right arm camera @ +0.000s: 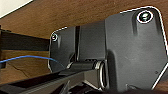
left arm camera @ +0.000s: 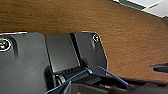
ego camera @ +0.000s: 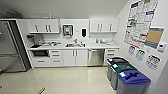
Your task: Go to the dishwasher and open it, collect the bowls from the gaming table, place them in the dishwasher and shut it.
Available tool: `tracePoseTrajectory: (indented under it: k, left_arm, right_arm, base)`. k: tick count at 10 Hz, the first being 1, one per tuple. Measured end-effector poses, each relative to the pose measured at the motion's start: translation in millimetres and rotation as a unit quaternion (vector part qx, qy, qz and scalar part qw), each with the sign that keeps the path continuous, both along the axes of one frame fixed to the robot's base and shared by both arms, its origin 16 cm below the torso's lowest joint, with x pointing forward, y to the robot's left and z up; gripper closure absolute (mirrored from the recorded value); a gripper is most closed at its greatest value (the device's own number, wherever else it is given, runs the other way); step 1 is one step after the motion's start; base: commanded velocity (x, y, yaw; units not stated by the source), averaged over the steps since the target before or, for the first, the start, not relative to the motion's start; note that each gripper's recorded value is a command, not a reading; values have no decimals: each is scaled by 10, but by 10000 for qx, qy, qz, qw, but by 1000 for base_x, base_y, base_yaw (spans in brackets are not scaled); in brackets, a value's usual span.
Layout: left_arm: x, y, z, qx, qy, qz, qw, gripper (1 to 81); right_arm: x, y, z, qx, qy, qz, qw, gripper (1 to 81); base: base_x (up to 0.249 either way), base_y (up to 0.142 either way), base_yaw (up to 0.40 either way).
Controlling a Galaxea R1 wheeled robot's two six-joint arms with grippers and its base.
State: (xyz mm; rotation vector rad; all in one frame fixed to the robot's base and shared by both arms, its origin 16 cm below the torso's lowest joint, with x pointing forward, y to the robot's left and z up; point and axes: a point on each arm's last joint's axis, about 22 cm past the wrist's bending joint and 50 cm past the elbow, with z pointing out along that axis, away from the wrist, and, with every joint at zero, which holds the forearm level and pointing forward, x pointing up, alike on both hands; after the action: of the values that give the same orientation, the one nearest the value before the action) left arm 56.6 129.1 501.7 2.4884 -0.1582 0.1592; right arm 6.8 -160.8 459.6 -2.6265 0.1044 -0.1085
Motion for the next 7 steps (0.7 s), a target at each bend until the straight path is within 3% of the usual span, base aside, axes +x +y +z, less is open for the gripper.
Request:
tracePoseTrajectory:
  k: [7]
  left_arm:
    - [1, 13, -1, 6, 3, 1, 10000, 10]
  right_arm:
    - [2, 14, 1, 9, 0, 0, 10000, 10]
  base:
    - [165, 0, 0]
